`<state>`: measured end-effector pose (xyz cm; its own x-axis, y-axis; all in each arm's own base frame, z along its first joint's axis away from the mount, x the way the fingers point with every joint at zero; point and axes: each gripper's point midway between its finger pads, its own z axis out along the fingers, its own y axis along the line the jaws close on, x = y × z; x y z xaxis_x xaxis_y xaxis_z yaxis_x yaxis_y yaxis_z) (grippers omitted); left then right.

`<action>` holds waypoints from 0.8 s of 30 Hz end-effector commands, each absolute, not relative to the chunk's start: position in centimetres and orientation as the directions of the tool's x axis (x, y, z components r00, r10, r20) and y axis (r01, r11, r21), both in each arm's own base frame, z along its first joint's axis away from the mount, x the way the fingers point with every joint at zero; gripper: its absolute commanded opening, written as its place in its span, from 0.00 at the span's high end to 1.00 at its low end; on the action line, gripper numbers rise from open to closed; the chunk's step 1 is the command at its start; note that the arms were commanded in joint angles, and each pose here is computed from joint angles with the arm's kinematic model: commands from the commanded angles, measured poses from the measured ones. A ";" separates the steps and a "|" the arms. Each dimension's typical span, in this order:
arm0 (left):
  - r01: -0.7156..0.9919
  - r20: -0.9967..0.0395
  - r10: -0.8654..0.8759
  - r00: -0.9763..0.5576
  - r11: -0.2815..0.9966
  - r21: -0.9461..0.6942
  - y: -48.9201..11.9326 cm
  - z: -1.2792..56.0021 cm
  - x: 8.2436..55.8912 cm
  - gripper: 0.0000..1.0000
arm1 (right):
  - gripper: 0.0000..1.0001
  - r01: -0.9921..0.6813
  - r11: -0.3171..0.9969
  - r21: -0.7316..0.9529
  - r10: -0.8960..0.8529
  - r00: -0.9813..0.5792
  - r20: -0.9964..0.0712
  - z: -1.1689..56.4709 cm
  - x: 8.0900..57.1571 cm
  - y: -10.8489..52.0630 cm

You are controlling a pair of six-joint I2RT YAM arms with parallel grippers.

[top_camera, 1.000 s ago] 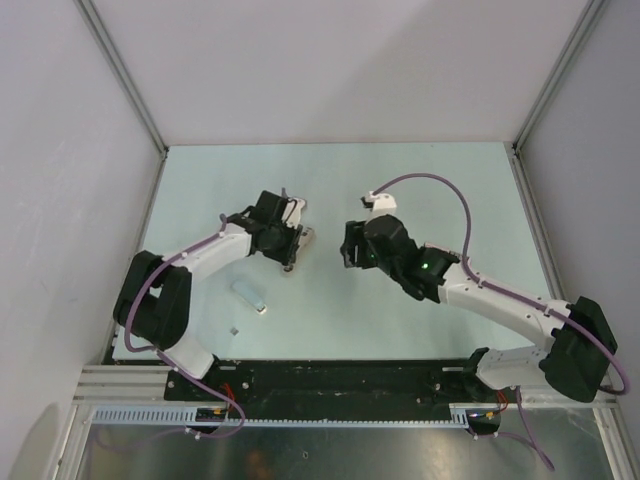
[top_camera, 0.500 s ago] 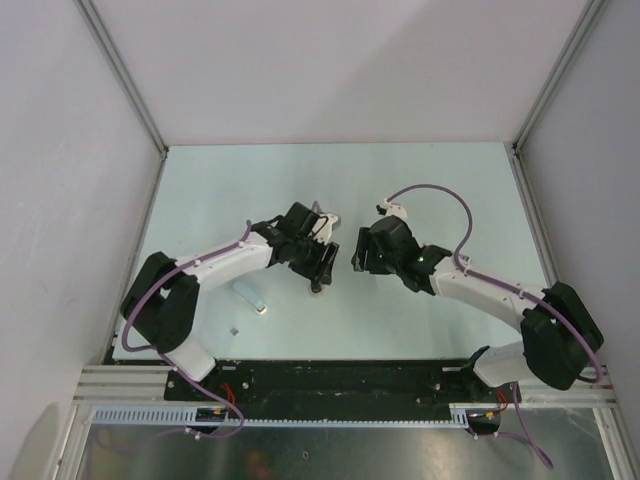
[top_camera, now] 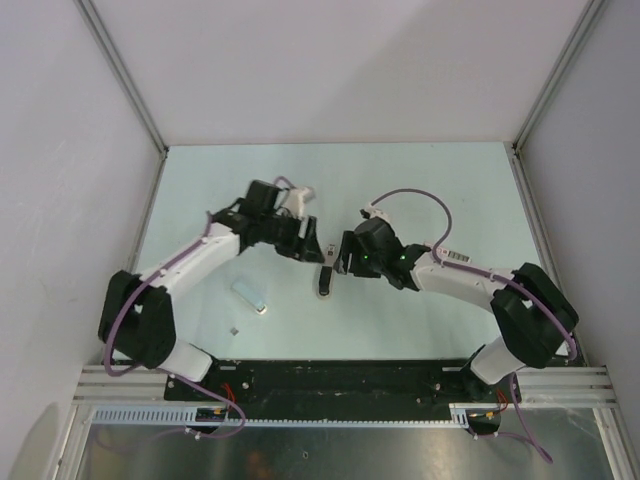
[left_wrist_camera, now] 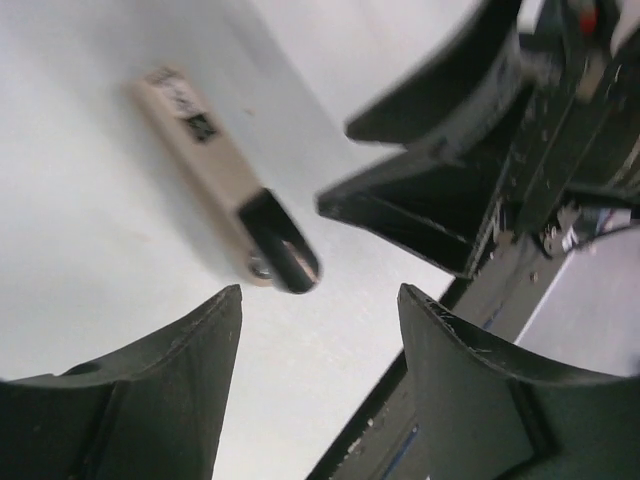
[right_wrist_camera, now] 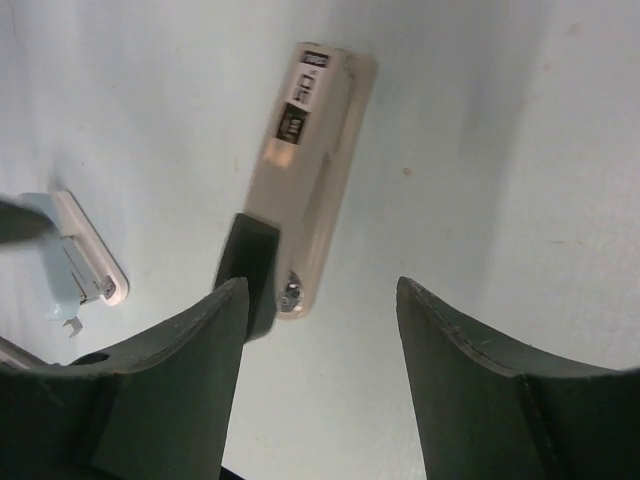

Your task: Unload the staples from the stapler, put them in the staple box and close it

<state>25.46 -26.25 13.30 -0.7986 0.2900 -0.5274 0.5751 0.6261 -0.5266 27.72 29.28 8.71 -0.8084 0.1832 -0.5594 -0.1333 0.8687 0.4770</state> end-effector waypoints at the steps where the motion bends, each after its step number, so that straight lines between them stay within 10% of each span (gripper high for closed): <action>1: 0.581 -0.648 0.166 -0.743 0.640 -0.503 -22.4 18.1 29.1 0.31 | 0.34 -0.199 0.876 0.439 0.127 -0.783 -0.609 10.7 28.5 32.2; 24: 0.547 -0.770 0.165 -0.616 0.793 -0.268 -16.2 19.5 29.3 0.27 | 0.36 -0.244 0.970 0.021 -0.172 -0.741 -0.649 8.0 27.5 34.7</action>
<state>29.45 -16.88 18.96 -0.6639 0.1329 -0.7359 0.5218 0.7873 -0.3286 27.45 36.00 7.43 -0.7596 -0.1430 -0.6345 -0.2727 0.9556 0.1112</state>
